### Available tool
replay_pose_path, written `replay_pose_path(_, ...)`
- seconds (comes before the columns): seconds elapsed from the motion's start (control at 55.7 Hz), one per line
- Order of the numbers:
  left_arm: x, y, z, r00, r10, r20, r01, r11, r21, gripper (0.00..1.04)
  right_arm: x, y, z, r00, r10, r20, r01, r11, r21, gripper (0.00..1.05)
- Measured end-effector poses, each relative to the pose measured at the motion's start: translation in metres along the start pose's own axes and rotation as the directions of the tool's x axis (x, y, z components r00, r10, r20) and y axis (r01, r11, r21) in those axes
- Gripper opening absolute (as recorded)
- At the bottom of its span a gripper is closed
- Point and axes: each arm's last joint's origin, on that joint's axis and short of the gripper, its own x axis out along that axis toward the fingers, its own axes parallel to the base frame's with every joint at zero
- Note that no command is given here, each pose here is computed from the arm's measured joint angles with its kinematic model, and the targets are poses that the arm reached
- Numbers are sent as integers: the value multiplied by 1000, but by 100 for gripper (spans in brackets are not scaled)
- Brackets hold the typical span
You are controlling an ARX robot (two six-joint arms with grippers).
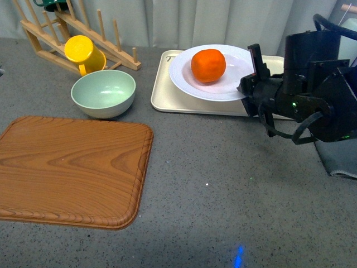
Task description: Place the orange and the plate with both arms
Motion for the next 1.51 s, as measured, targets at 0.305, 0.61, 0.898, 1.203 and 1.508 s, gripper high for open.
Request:
replay_pose_path(0.305,0,0,0,1000,0,0,0,1000,0,98,24,18,-12,998,-66,-18,66,998,-9,4)
replay_pose_path(0.61,0,0,0,1000,0,0,0,1000,0,98,18,14,-7,993,-119,-9,118,991,-63,50)
replay_pose_path(0.898,0,0,0,1000,0,0,0,1000,0,98,-49,49,6,982,-26,187,103,901,-420,96)
replay_pose_path(1.203,0,0,0,1000,0,0,0,1000,0,98,-210,46,9,841,253,479,432,220,-875,96)
replay_pose_path(1.508,0,0,0,1000,0,0,0,1000,0,98,-286,-18,-2,908,55,416,404,149,-902,96)
